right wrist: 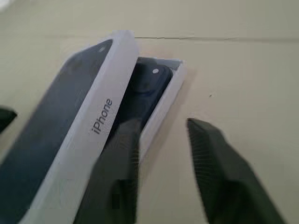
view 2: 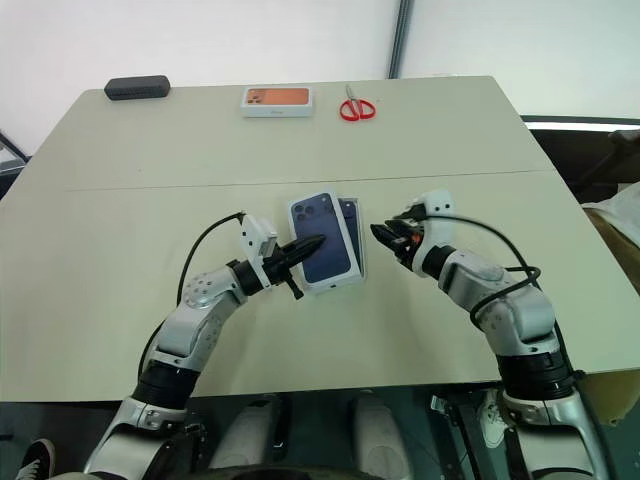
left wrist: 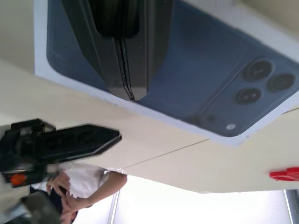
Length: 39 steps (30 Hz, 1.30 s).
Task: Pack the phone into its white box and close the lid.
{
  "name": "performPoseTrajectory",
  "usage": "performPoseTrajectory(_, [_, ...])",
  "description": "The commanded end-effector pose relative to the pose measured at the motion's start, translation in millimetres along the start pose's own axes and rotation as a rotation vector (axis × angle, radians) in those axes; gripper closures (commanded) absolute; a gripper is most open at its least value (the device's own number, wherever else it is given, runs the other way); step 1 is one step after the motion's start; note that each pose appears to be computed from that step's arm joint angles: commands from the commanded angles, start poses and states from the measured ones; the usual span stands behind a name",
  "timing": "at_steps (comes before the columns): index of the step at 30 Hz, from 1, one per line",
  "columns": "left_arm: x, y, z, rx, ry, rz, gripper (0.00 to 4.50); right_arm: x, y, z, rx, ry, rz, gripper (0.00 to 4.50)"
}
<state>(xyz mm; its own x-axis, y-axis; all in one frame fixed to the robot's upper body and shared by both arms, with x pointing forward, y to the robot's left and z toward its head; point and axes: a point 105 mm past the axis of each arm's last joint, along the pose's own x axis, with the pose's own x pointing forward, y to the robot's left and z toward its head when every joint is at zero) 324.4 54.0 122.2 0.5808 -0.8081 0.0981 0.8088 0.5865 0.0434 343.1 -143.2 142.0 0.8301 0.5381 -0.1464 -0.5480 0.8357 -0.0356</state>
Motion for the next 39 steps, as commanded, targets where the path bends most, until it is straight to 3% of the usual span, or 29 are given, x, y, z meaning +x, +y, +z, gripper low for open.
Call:
performPoseTrajectory(1, [-13, 9, 13, 0.047, -0.019, 0.038, 4.5, 1, 14, 17, -0.304, -0.073, 0.043, 4.48])
performPoseTrajectory(8, [-45, 29, 11, 0.093, 0.047, 0.122, 4.5, 6, 8, 15, -0.38, -0.072, 0.018, 4.48])
performPoseTrajectory(14, [-52, 35, -8, 0.096, 0.114, 0.201, 4.5, 8, 14, 7, -0.366, -0.057, 0.052, 4.48])
performPoseTrajectory(20, [-35, 25, -29, 0.058, 0.194, 0.164, 4.5, 12, 19, 1, -0.386, -0.037, 0.056, 4.48])
performPoseTrajectory(26, [-15, 21, -40, 0.05, 0.191, 0.15, 4.5, 12, 14, 2, -0.396, -0.027, 0.03, 4.48])
performPoseTrajectory(31, [7, 16, -28, 0.084, 0.131, 0.131, 4.5, 10, 4, 4, -0.407, -0.024, -0.016, 4.48])
performPoseTrajectory(39, [12, 17, -17, 0.054, 0.08, 0.134, 4.5, 12, 2, 2, -0.396, -0.026, -0.037, 4.48])
